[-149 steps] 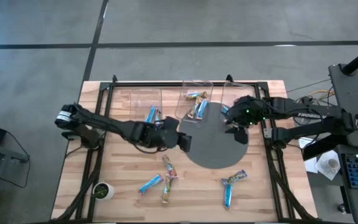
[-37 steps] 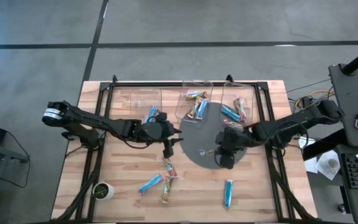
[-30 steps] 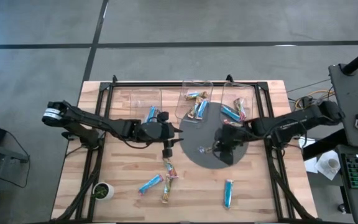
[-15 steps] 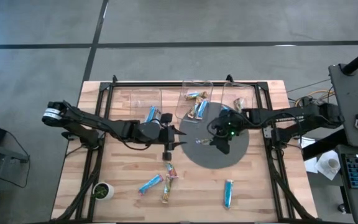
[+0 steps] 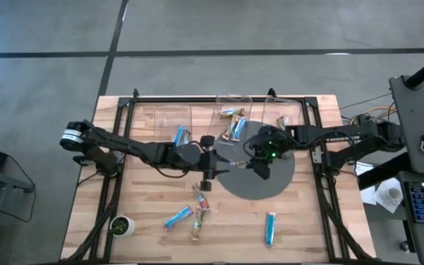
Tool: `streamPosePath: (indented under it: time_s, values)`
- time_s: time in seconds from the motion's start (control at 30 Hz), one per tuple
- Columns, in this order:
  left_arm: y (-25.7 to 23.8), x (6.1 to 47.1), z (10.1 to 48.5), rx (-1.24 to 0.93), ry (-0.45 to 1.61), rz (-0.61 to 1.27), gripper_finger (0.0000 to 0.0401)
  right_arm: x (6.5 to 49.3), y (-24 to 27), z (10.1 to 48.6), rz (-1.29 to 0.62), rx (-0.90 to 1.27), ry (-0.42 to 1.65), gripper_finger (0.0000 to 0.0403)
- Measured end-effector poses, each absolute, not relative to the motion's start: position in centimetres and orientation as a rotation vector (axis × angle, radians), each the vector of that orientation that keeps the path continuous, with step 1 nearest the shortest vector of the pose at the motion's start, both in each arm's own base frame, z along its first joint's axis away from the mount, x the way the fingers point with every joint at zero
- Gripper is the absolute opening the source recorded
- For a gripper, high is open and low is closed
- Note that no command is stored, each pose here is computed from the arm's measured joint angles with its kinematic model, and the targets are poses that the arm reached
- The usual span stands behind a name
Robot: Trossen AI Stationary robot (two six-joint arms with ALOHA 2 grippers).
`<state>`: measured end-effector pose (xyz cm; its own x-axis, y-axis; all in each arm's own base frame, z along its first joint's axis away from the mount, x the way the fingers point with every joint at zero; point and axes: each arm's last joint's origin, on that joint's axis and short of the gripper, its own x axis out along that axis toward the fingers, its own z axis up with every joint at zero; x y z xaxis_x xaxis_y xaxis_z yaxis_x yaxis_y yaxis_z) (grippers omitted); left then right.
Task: Pick and place Granola Bars by type
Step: Put the blue granola bar into the left transparent bin
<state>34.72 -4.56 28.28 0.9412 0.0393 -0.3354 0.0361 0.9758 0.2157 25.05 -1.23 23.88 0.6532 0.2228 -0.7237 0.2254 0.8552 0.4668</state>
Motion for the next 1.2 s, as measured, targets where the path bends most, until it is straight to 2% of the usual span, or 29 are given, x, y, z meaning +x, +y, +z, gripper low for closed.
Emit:
streamPosePath:
  time_s: [1.2]
  values:
    - [-3.2,38.7,25.1,0.248,0.391,-0.006,0.0133,25.0,-1.4,23.8,0.008,0.554,0.876,0.0043]
